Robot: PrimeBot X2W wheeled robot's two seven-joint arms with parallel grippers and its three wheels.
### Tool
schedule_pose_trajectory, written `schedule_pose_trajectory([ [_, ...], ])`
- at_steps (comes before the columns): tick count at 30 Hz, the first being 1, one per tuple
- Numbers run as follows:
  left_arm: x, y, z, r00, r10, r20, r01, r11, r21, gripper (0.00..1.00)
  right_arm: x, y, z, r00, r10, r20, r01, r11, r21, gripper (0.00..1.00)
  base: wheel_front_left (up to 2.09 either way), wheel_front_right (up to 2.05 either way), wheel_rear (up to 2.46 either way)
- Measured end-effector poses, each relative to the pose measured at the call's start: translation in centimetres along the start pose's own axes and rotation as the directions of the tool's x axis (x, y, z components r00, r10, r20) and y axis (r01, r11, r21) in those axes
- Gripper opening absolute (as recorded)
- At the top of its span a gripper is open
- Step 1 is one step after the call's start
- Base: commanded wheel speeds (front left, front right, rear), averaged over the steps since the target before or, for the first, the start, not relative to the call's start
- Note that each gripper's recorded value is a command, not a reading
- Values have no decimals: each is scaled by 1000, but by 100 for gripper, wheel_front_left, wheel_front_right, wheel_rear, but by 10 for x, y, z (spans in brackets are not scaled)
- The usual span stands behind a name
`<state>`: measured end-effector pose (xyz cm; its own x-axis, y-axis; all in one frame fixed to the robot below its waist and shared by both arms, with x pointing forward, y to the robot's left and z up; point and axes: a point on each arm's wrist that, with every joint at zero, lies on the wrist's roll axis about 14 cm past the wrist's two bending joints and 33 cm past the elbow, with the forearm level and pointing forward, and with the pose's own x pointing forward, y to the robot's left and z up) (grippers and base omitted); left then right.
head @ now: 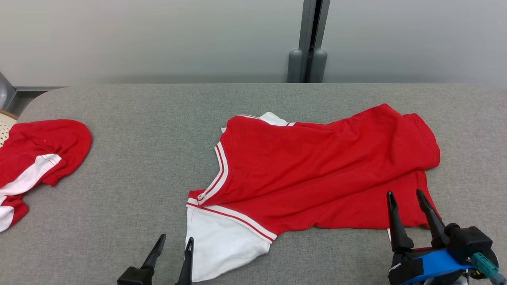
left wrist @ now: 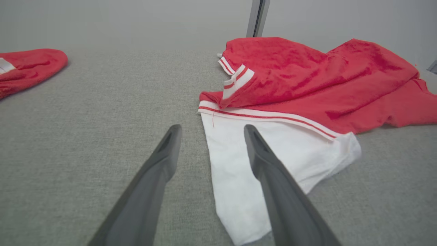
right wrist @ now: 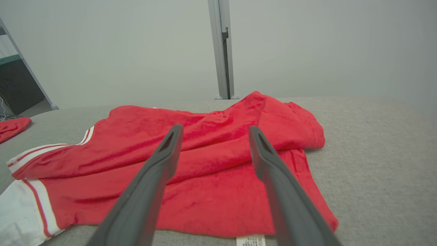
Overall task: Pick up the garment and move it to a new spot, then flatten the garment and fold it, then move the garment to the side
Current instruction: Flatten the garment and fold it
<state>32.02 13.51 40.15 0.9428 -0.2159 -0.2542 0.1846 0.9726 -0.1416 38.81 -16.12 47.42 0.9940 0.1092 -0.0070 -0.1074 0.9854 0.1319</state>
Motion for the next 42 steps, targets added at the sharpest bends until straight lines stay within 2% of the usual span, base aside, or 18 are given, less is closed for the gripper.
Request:
schedule_pose_trajectory([
  [9, 19, -10, 32, 995, -38, 91, 35, 999, 35, 100, -7, -2, 2, 1000, -9, 5, 9, 1000, -1, 100, 0, 0, 0],
  [14, 23, 7, 61, 983, 31, 183, -29, 1000, -10, 100, -14, -13, 7, 999, -44, 17, 44, 999, -2, 100, 0, 0, 0],
  [18, 22, 12, 77, 971, 54, 233, -55, 998, -5, 100, -22, -28, 12, 996, -88, 32, 89, 996, -11, 100, 0, 0, 0],
  [28, 9, 15, 96, 952, 77, 297, -93, 995, 42, 100, -50, -51, 22, 986, -154, 59, 158, 985, -65, 100, 0, 0, 0],
  [42, -2, 41, 100, 937, 158, 312, -183, 982, 55, 100, -57, -45, 22, 988, -140, 62, 144, 986, -81, 100, 0, 0, 0],
])
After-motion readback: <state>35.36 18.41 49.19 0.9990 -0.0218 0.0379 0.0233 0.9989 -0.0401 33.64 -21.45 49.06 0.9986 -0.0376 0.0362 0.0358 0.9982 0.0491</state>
